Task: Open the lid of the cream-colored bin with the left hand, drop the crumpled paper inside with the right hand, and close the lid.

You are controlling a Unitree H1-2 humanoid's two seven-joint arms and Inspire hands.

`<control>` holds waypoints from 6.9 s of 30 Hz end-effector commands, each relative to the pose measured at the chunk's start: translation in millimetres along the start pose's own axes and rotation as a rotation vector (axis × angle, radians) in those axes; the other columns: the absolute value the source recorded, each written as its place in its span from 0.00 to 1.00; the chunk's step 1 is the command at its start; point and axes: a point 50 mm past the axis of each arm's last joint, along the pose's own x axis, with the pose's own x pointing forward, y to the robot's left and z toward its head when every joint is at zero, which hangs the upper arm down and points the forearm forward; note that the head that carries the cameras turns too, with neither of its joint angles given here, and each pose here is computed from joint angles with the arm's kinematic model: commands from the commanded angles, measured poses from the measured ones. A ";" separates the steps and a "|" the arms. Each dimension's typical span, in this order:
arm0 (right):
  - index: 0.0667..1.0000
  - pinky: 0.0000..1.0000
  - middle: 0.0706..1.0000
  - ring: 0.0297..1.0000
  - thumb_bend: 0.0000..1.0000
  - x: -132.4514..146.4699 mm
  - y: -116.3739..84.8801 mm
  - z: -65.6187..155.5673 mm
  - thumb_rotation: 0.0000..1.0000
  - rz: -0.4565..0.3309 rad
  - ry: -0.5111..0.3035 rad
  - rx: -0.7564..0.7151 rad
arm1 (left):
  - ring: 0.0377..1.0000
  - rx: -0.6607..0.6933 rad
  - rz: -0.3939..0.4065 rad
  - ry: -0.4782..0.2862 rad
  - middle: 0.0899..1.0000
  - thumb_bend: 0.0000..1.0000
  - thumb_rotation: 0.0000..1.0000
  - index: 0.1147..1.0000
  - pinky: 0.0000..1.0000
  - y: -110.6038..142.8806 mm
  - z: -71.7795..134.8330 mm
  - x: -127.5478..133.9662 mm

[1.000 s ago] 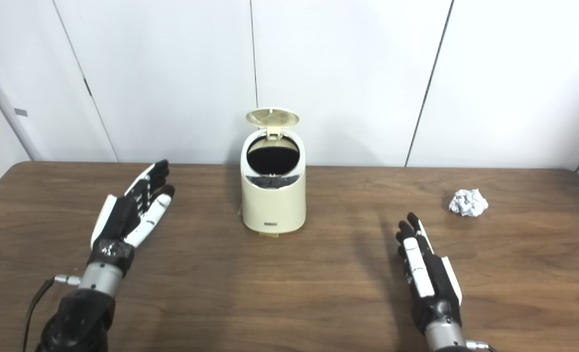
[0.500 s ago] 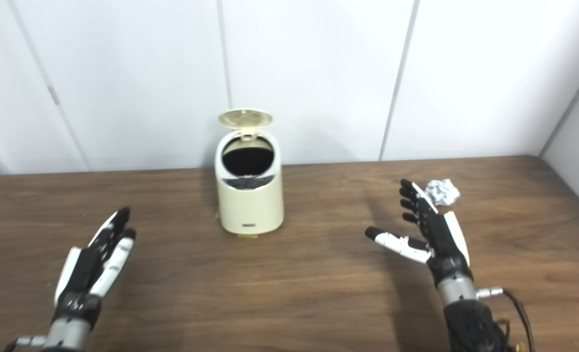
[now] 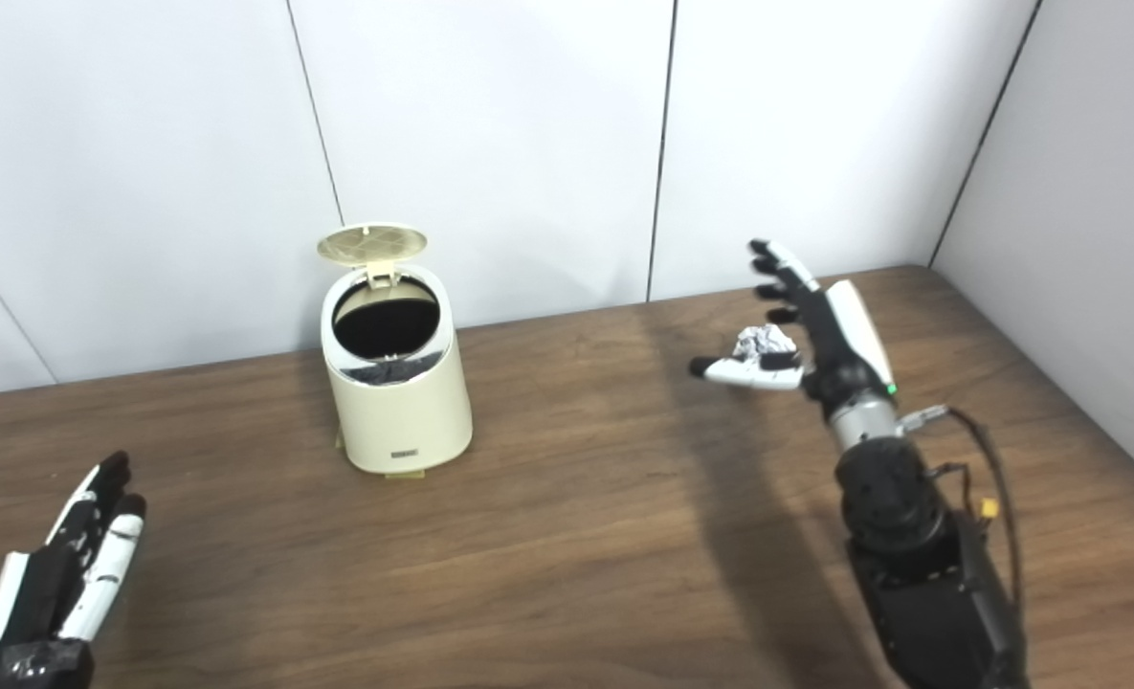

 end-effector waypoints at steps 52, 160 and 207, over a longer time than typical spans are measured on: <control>0.83 0.73 0.87 0.84 0.87 127.1 -1.6 -41.8 0.14 0.184 0.302 -0.480 | 0.98 0.065 -0.033 -0.083 0.97 0.21 0.34 0.96 0.95 0.5 40.3 7.9; 0.48 0.40 0.47 0.37 0.50 32.2 54.2 157.3 0.00 0.149 -0.598 -0.331 | 0.94 0.091 -0.022 -0.023 0.93 0.48 0.48 0.90 0.92 -16.5 3.0 -4.5; 0.51 0.30 0.47 0.37 0.49 48.0 177.6 224.6 0.00 0.212 -0.646 -0.094 | 0.93 0.075 -0.015 -0.041 0.93 0.51 0.47 0.89 0.90 -29.7 3.2 -8.0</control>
